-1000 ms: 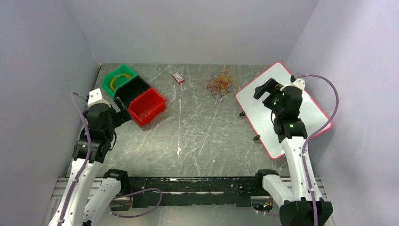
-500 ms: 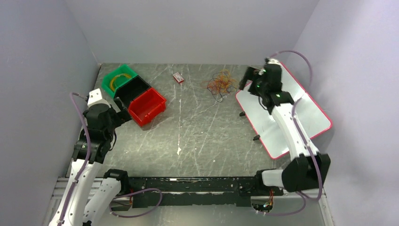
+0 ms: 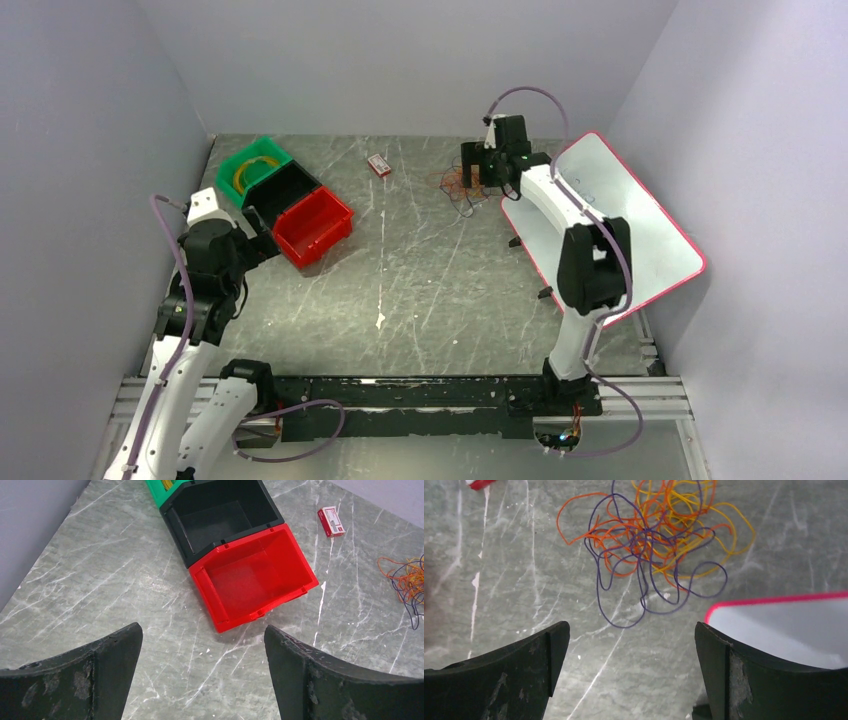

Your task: Untangle the cables

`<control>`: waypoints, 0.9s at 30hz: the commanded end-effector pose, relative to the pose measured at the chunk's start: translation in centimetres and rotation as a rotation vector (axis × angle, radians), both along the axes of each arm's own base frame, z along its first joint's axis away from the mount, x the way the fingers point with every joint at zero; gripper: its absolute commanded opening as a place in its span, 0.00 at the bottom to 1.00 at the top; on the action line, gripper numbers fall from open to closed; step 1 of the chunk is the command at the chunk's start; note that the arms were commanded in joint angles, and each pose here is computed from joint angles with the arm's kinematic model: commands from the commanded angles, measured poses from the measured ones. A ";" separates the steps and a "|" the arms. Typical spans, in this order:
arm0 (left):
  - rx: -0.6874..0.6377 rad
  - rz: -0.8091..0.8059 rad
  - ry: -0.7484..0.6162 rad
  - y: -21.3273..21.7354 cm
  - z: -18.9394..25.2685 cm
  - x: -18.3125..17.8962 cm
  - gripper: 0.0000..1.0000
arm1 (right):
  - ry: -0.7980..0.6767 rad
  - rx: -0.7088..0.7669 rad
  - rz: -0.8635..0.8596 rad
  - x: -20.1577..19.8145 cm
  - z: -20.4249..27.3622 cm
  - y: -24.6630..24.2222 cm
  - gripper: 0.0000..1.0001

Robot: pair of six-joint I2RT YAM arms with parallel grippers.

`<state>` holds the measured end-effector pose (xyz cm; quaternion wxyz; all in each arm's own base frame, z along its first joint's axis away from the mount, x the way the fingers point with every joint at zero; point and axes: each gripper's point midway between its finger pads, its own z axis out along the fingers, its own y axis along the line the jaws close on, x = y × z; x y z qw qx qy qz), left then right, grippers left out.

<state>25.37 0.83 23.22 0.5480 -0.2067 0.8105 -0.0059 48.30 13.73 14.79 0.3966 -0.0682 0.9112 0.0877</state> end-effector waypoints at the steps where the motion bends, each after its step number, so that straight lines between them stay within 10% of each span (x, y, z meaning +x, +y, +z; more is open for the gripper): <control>1: -0.003 -0.003 -0.056 0.1 1.6 0.4 0.96 | -0.010 -0.013 0.150 2.3 -1.3 2.0 1.00; 27: -0.016 0.013 -0.051 0.9 1.4 0.7 0.95 | -0.030 -0.148 0.068 10.9 -11.5 1.3 0.96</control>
